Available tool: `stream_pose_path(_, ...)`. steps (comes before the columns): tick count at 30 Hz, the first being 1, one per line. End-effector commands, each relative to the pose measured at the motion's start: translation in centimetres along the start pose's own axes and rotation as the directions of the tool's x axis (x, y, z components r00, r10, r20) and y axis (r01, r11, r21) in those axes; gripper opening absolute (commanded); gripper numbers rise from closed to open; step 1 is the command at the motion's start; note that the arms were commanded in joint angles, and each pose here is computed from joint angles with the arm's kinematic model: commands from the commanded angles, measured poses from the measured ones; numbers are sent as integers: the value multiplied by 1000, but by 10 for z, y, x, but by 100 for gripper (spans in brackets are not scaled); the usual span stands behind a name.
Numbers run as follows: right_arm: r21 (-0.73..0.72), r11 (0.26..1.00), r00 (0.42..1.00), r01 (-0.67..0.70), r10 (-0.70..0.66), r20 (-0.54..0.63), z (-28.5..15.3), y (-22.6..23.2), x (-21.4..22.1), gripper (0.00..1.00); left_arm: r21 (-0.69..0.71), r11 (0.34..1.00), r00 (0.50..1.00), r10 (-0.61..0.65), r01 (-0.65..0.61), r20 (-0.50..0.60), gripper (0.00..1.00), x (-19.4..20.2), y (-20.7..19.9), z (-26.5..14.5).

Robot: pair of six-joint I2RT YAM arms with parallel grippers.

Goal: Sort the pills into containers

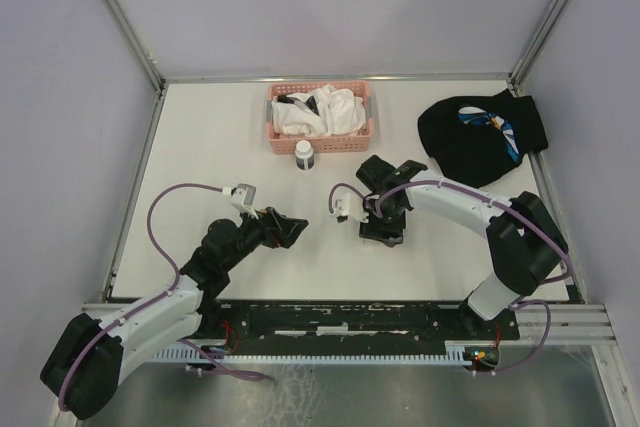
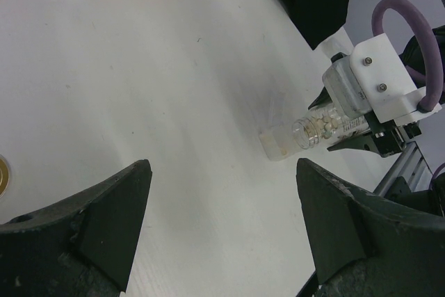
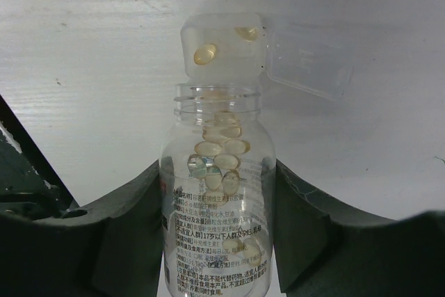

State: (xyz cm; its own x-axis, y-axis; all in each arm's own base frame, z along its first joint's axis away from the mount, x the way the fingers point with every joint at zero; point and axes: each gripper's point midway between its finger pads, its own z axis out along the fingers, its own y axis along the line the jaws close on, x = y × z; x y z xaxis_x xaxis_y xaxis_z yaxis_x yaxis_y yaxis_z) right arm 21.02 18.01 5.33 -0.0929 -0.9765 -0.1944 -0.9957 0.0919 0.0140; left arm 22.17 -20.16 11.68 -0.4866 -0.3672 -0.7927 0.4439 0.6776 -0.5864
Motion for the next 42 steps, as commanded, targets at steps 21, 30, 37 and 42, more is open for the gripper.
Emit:
stream_pose_path(21,-82,996,947,-21,46,318,-46,11,-31,6,-296,955,998,7,14,70,90,-23,43,-13)
stream_pose_path(30,-63,996,754,68,-10,656,-116,33,-68,6,-382,924,1000,-3,-4,-18,93,-24,48,-15)
stream_pose_path(37,41,976,387,212,-122,914,-198,52,-126,7,-525,847,994,40,-88,-101,94,-28,69,-16)
stream_pose_path(42,2,969,163,246,-43,986,-251,62,-152,9,-597,791,987,61,-137,-146,94,-31,82,-15)
